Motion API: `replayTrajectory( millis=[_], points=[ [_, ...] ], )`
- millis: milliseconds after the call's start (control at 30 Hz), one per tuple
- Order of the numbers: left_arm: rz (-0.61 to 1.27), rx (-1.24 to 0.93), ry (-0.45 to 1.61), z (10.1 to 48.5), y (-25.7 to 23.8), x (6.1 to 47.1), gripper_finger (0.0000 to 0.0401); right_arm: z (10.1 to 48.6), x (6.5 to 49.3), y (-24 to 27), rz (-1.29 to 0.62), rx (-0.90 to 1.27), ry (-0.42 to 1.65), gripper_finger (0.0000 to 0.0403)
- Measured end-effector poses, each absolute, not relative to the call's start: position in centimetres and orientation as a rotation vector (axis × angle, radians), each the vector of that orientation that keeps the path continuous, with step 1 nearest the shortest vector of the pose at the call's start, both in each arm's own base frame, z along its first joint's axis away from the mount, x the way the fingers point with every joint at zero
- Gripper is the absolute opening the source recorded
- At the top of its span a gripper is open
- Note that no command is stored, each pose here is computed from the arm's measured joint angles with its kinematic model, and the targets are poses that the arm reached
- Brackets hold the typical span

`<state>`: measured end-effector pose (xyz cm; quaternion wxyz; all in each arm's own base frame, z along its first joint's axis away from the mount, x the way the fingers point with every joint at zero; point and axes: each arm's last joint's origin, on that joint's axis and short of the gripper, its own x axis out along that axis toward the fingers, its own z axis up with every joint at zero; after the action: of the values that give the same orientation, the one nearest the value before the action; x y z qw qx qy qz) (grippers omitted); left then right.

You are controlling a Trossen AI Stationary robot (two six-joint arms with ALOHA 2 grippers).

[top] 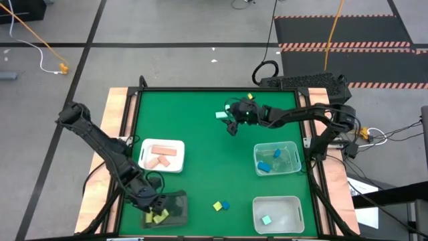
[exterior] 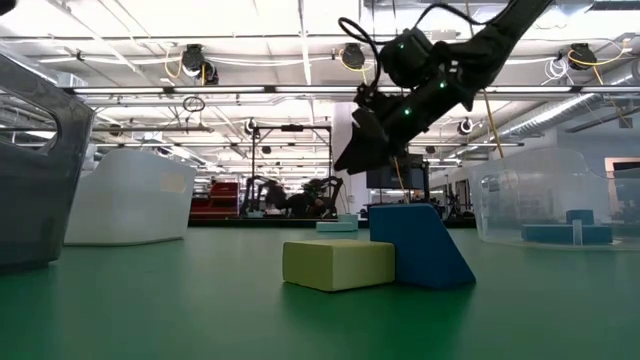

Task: Sort & place blocks by color
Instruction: Put the bottom light blue block into the gray bin

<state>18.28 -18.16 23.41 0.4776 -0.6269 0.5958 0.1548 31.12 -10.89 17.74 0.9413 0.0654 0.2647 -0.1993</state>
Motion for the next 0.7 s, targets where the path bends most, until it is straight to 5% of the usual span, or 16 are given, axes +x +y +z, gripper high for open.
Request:
replayTrajectory(
  millis=[700],
  points=[
    [0.160,-1.230,0.724,28.0,-11.8,21.0,0.0278,15.4,33.8,-14.2,-0.248,0.076,0.682,0.0281]
  ],
)
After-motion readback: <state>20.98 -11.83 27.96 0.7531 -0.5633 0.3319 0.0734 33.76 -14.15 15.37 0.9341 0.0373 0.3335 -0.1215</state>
